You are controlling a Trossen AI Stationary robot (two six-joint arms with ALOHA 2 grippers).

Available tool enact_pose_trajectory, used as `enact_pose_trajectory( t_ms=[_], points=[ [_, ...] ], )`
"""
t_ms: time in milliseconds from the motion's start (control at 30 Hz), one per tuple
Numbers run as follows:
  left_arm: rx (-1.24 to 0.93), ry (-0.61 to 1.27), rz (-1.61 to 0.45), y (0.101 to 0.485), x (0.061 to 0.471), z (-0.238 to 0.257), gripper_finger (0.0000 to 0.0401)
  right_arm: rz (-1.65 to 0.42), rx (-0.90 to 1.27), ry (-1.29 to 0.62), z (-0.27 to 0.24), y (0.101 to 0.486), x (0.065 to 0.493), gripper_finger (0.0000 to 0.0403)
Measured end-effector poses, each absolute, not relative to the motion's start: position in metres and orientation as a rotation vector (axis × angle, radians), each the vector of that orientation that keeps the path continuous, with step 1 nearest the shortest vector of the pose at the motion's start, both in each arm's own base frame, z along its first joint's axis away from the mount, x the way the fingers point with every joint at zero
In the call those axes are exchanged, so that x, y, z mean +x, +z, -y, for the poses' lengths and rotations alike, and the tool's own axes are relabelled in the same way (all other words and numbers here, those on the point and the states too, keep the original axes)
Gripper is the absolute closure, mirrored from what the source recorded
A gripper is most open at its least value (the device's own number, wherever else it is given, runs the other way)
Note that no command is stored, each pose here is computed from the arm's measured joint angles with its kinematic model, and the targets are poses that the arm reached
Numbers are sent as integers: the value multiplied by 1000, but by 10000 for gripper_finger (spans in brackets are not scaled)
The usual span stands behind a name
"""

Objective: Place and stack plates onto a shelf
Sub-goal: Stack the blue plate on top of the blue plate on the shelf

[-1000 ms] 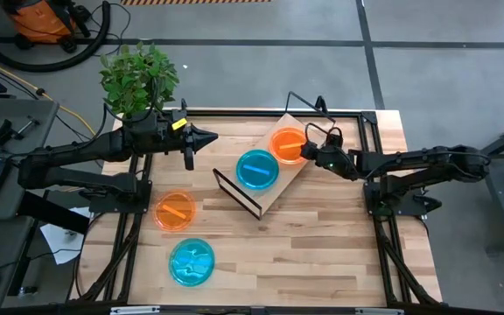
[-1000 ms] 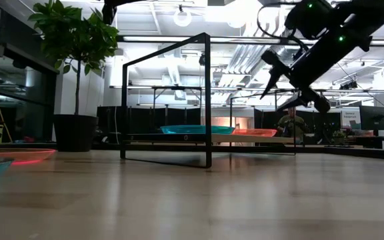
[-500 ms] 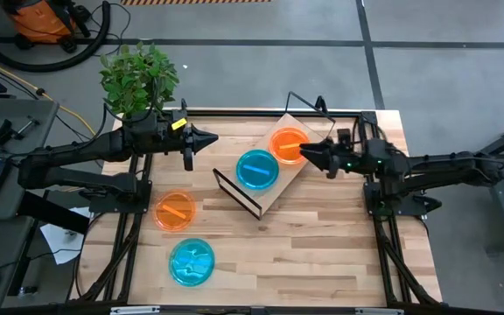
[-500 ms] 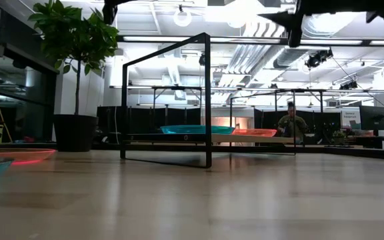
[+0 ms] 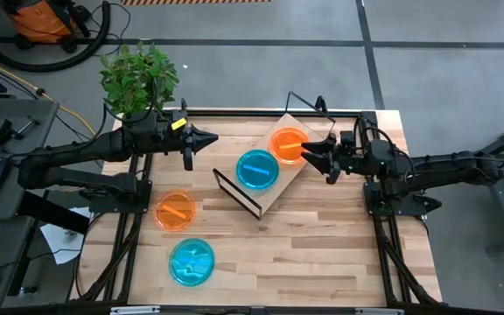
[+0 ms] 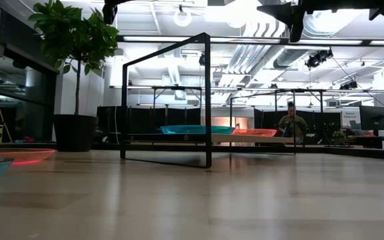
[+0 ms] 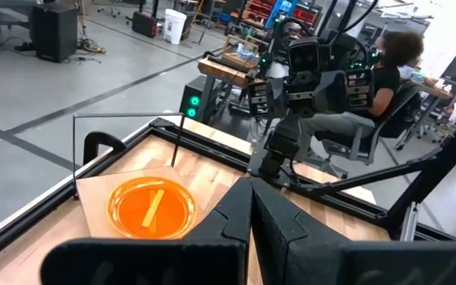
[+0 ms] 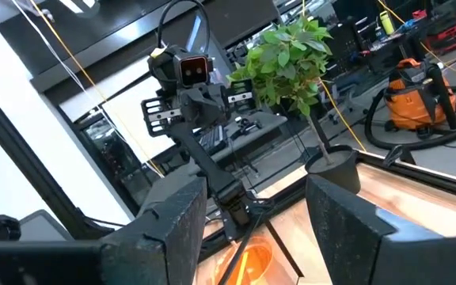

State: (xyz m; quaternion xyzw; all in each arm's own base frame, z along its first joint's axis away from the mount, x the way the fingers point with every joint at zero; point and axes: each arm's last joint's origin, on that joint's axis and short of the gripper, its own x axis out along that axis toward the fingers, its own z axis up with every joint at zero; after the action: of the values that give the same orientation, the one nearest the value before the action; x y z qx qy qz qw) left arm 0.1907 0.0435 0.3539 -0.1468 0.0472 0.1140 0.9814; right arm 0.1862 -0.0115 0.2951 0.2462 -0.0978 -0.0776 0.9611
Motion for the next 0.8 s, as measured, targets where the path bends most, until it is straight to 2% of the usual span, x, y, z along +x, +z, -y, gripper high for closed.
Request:
enact_pose_trajectory(
  t_ms=[300, 500, 633, 800],
  points=[
    [-284, 219, -98, 354, 191, -43, 400, 197, 501, -157, 11, 295, 186, 203],
    [-285, 15, -159, 360, 191, -26, 400, 197, 503, -158, 12, 295, 186, 203],
    [-284, -102, -302, 361, 190, 1, 400, 201, 505, -201, 13, 294, 186, 203],
    [-278, -229, -572, 342, 187, 40, 385, 196, 512, -234, 14, 293, 186, 203]
  ],
)
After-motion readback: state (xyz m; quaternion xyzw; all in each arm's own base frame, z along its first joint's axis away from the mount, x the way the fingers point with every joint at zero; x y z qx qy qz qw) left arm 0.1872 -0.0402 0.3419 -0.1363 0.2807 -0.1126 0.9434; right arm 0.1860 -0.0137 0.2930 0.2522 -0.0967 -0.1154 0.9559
